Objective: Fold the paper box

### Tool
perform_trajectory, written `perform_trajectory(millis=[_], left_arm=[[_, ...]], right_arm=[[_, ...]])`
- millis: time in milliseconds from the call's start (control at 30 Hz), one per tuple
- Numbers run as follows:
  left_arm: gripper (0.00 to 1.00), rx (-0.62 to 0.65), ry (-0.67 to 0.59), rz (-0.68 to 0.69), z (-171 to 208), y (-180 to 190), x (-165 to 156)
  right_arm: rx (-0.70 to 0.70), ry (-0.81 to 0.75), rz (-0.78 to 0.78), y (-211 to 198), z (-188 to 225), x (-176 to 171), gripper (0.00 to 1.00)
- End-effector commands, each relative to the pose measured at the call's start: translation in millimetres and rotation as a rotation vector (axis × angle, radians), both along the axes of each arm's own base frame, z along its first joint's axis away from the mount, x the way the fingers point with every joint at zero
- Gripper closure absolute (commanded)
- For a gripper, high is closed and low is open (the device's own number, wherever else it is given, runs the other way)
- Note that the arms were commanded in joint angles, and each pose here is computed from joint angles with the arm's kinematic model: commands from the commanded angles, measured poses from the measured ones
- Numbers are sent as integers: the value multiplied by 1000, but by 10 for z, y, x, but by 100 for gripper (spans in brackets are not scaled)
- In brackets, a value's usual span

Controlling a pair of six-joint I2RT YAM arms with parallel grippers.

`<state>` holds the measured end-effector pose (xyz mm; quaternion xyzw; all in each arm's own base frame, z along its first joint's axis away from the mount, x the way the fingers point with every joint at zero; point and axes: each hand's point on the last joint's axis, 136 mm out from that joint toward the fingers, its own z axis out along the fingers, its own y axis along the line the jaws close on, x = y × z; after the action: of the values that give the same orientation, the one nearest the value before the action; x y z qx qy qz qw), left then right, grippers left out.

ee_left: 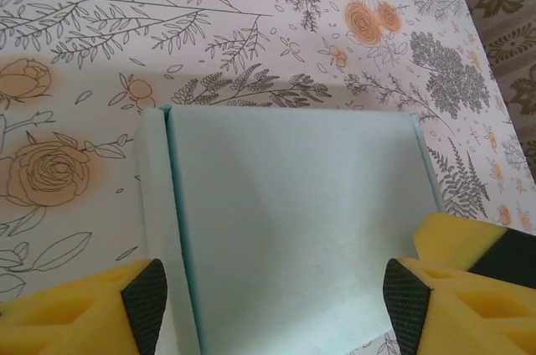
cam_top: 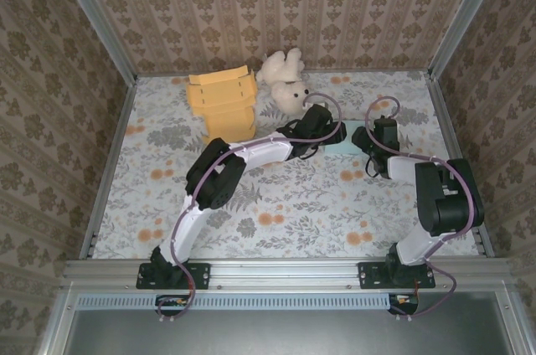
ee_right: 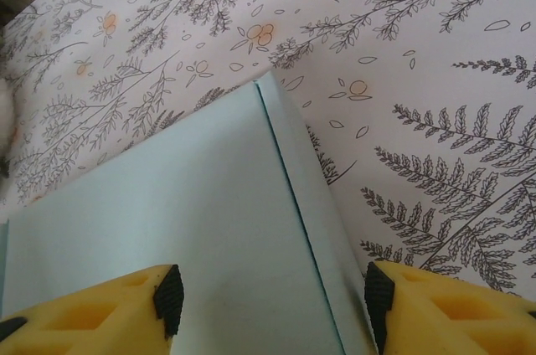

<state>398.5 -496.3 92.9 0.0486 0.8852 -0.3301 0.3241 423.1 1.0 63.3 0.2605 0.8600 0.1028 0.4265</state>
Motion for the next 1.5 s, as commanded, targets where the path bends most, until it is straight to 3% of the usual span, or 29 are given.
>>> perform_trajectory(millis=[0,267,433,633,833,1000,1133,1467], left_arm=[[25,30,-26,53,149,180,95],[23,57,-92,141,571,818,154],[23,183,-144,230,776,1621,63],[22,235,-33,360,577,2797,5],[22,238,62,480,226,3689,81],[22,162,97,495,15,3968,324],[22,134,83,477,-26,3947,521],[28,248,153,545,-334,4113,738]], right_arm=[[22,-69,-5,29,274,3,37],[25,-149,-5,55,699,-300,36],[-58,-206,132,427,1065,-647,37],[-83,-273,321,952,1264,-953,37],[-86,-264,434,1302,1248,-996,38],[-116,-215,491,1500,1127,-955,38],[-134,-181,518,1600,1017,-914,38],[-123,-197,695,2046,961,-910,36]])
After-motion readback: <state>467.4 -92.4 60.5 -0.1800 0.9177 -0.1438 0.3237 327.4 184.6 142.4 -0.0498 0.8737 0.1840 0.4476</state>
